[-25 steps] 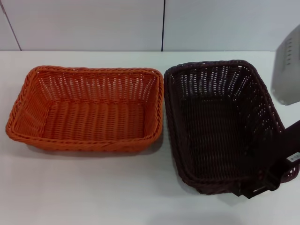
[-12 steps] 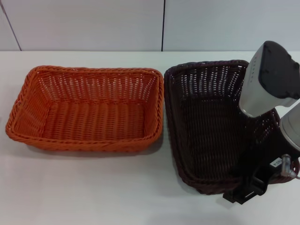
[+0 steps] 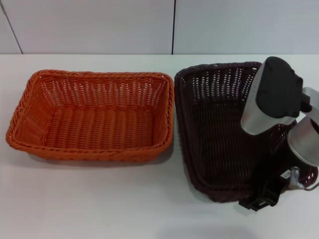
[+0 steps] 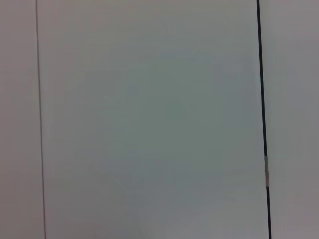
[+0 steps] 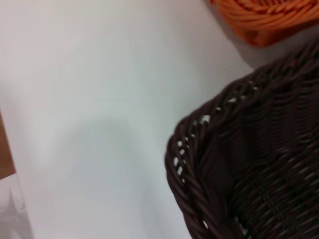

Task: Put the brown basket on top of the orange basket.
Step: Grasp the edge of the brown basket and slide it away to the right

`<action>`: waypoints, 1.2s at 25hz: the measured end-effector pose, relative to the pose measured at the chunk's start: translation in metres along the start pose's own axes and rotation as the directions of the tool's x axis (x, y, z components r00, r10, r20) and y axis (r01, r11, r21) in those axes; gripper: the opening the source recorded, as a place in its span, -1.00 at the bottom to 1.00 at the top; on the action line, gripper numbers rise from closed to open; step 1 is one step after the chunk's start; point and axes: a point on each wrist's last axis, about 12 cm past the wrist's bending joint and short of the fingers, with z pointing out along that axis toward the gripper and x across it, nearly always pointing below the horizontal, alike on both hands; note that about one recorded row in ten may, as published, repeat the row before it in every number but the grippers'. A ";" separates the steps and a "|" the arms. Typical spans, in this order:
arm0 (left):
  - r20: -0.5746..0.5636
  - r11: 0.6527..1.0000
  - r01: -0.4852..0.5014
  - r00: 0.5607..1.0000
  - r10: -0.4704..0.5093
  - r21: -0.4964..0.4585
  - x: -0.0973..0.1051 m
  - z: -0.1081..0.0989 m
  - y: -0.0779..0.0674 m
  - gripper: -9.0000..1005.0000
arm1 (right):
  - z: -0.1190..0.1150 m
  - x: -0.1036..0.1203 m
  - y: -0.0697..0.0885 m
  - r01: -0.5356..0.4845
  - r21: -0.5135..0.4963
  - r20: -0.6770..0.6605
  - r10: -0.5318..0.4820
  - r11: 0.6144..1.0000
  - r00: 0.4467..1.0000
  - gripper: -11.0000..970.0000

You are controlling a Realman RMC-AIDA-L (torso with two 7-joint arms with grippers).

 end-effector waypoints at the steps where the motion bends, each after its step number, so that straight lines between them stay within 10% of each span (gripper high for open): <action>1: -0.002 1.000 -0.002 1.000 0.002 -0.001 0.001 0.000 0.000 0.66 | 0.001 -0.001 0.000 0.005 0.007 0.004 -0.005 1.000 1.000 0.25; 9: -0.004 1.000 -0.011 1.000 0.011 -0.005 0.002 0.000 0.003 0.66 | 0.000 -0.007 0.003 0.054 0.040 -0.007 -0.053 0.998 0.999 -0.42; 30: 0.002 1.000 -0.028 1.000 0.028 0.002 0.002 0.008 0.000 0.66 | -0.043 -0.038 0.018 0.056 0.307 0.165 -0.111 0.950 0.980 -0.68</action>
